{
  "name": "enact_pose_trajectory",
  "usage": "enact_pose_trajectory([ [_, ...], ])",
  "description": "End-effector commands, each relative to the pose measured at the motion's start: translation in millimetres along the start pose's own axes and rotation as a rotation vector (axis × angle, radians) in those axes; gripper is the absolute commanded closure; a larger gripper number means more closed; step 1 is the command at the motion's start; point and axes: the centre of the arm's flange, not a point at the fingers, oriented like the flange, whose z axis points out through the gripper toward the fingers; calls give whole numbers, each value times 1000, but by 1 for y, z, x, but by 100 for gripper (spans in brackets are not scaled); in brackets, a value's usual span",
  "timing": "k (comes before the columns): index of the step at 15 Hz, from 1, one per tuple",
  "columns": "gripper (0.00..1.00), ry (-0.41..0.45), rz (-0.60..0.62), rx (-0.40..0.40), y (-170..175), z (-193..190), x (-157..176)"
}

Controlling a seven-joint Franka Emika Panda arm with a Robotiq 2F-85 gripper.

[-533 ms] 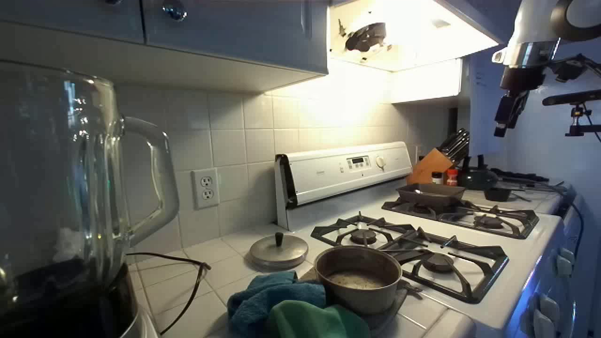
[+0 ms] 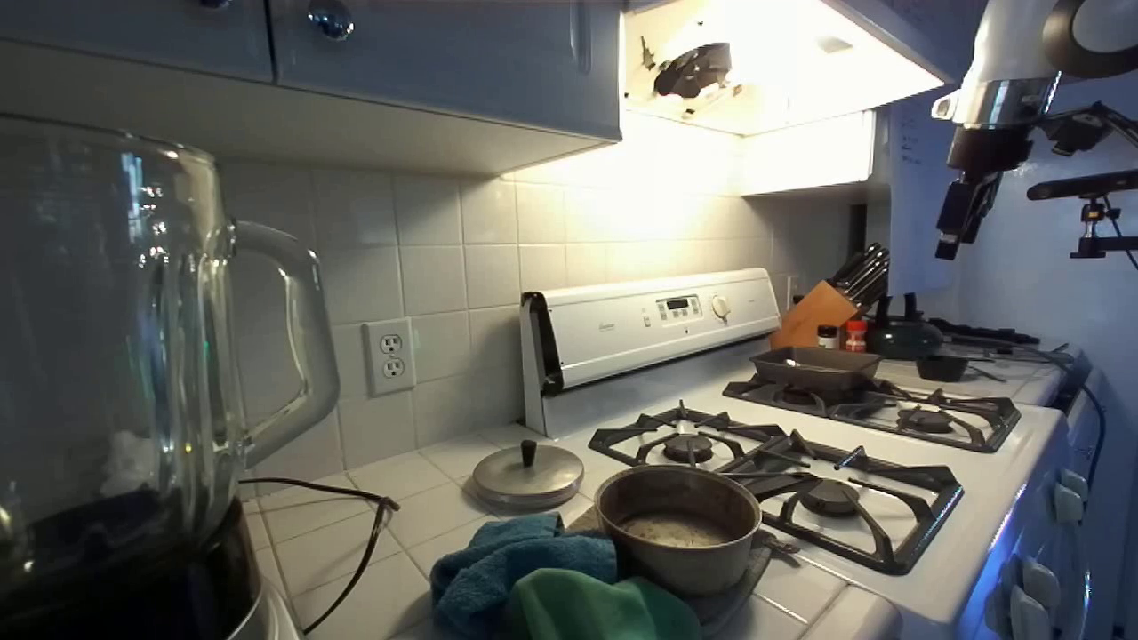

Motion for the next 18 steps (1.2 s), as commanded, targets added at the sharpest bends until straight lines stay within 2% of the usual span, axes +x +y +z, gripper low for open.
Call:
enact_pose_trajectory([
  [1,0,72,64,-35,9,-7,9],
  [3,0,105,102,-41,19,-16,13],
  [4,0,96,72,5,23,-21,11],
  [7,0,115,35,39,35,-34,8],
  [9,0,92,6,58,47,-45,7],
  [13,0,60,-32,21,77,-67,5],
  [15,0,74,-39,0,88,-82,6],
  [18,0,88,-81,19,100,-115,4],
])
